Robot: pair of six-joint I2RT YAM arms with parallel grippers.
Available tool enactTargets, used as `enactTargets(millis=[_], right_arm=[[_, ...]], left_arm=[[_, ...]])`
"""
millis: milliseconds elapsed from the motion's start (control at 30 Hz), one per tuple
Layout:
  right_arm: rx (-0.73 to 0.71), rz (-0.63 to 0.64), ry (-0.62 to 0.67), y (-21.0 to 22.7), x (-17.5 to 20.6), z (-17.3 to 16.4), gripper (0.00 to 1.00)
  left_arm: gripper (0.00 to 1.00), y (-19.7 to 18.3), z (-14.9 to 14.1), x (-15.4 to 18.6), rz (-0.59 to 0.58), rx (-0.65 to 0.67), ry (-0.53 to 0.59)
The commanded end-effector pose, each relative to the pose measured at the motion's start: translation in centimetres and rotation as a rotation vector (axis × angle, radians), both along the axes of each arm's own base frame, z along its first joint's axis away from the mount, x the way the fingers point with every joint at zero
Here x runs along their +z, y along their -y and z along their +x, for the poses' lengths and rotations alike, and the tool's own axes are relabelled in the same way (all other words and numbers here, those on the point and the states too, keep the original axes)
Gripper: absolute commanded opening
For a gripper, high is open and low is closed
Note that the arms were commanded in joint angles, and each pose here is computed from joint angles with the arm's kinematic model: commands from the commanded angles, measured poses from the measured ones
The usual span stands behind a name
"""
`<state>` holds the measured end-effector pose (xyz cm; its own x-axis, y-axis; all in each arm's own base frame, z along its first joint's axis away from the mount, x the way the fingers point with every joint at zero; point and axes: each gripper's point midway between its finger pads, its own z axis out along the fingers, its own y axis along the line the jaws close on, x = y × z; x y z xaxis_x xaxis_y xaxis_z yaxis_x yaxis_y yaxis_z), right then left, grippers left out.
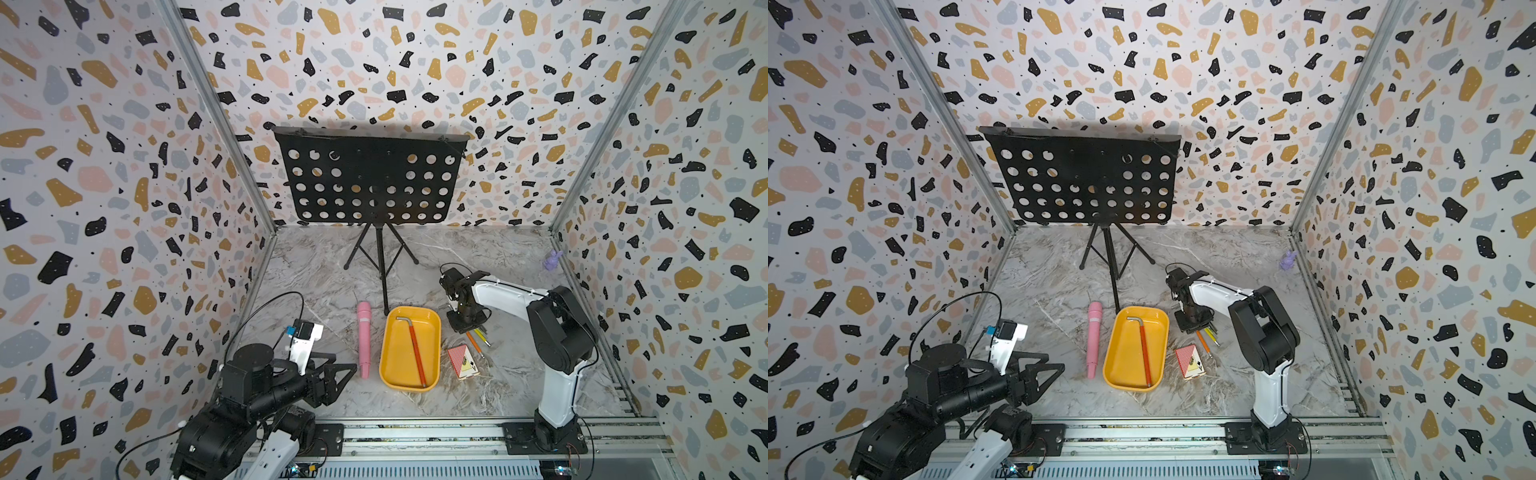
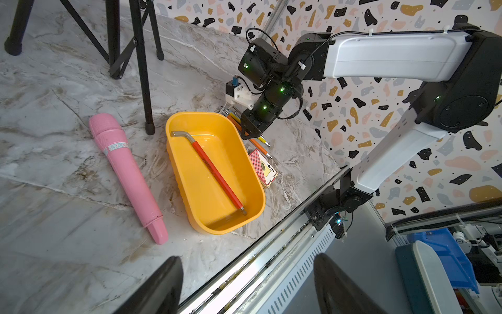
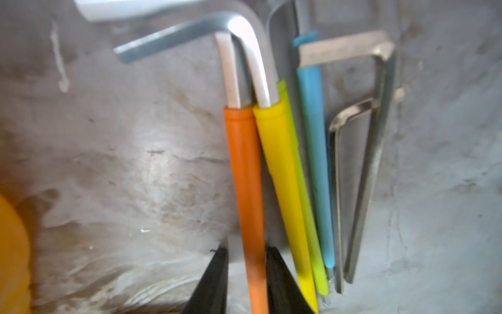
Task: Put the hex key on the desktop into the storage box
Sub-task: Pick up the Allen key from the center of the board.
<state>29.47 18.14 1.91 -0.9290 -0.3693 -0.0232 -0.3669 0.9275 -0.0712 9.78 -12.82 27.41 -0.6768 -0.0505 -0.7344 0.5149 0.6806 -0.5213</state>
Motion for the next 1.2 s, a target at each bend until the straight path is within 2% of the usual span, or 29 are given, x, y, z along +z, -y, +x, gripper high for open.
enactTargets(millis=[0,267,533,833,1100,1167], right_arm=[[0.010,-0.004,-0.031,-0.1,-0.6,-0.1,0.20],[0.014,0.059,-0.027,-1.0,1.4,0.1,0.00],[-0.035,0.192,-0.007,-2.2,4.7,1.3,0.00],[-0.172,0.405,-0.081,-2.6,6.5,2.3,0.00],[-0.160,0.368,-0.121,-2.0,4.8,1.8,0.00],[-0.160,0.395,-0.133,-2.3,4.8,1.5,0.00]], left_arm=[[0.79,0.2,0.0,0.3,-0.008,-0.013,0.027],[0.79,0.2,0.1,0.2,-0.005,-0.014,0.026],[0.79,0.2,0.1,0.2,-0.006,-0.012,0.025],[0.79,0.2,0.1,0.2,-0.006,-0.011,0.025],[0.79,0.1,0.1,0.2,-0.006,-0.010,0.024],[0.79,0.1,0.1,0.2,-0.006,-0.009,0.024]])
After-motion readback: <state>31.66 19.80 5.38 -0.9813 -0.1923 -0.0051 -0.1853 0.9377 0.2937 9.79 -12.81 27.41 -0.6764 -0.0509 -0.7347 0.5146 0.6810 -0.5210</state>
